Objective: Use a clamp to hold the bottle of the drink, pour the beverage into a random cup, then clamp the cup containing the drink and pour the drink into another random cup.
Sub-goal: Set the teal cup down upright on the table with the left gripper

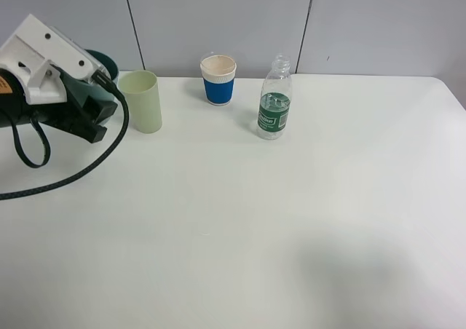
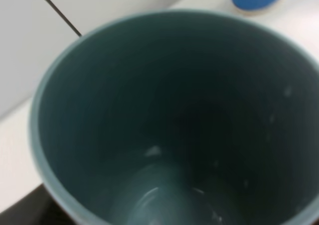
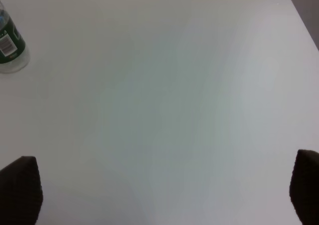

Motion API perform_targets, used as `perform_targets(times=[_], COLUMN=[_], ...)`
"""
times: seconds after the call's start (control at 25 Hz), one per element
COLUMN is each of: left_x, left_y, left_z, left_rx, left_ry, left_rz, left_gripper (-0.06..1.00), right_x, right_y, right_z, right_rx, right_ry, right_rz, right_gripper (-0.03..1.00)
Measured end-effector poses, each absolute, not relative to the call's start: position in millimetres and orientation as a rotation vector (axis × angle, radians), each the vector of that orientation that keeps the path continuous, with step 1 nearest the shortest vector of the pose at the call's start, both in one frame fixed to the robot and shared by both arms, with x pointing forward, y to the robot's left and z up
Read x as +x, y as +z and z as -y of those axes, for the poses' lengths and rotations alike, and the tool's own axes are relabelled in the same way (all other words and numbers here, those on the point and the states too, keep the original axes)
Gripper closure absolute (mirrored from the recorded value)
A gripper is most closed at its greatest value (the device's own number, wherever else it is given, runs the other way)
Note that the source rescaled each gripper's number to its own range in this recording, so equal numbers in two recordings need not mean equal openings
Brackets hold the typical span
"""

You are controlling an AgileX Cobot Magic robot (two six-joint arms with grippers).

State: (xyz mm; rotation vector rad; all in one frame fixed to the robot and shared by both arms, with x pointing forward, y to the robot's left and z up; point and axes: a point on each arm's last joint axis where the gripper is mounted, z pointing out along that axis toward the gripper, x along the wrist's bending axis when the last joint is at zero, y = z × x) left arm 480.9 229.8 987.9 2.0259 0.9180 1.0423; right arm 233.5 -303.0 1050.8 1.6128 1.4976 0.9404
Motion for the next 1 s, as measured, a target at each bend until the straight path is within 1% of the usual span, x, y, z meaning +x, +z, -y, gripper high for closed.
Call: perform_targets(times=[0.24,0.4,0.68,1.0], left_x=[465.2,460.2,467.0,477.8], left_y=[970.8,964.1,942.4,915.6], left_z=[-230.2,-215.9,-197.2,-181.9], left_rx=[1.973,1.973,1.854,1.686], left_ry=[0.975,0.887,0.648,0.533], left_rz=[-0.942,-0.863,-0.911,-0.855], left_gripper=[0.94,0.94,0.94,0.94], right_x=[233.5,233.5,233.5,233.5], right_y=[1050.8,1050.8,1050.8,1050.8], right_z=[303.0,303.0,303.0,303.0], right_rx=[1.613,1.613,1.613,1.613], right_ry=[0.94,0.94,0.94,0.94], right_rz=[-1.498,-1.498,-1.498,-1.498], right_gripper=[-0.03,-0.03,-0.03,-0.03])
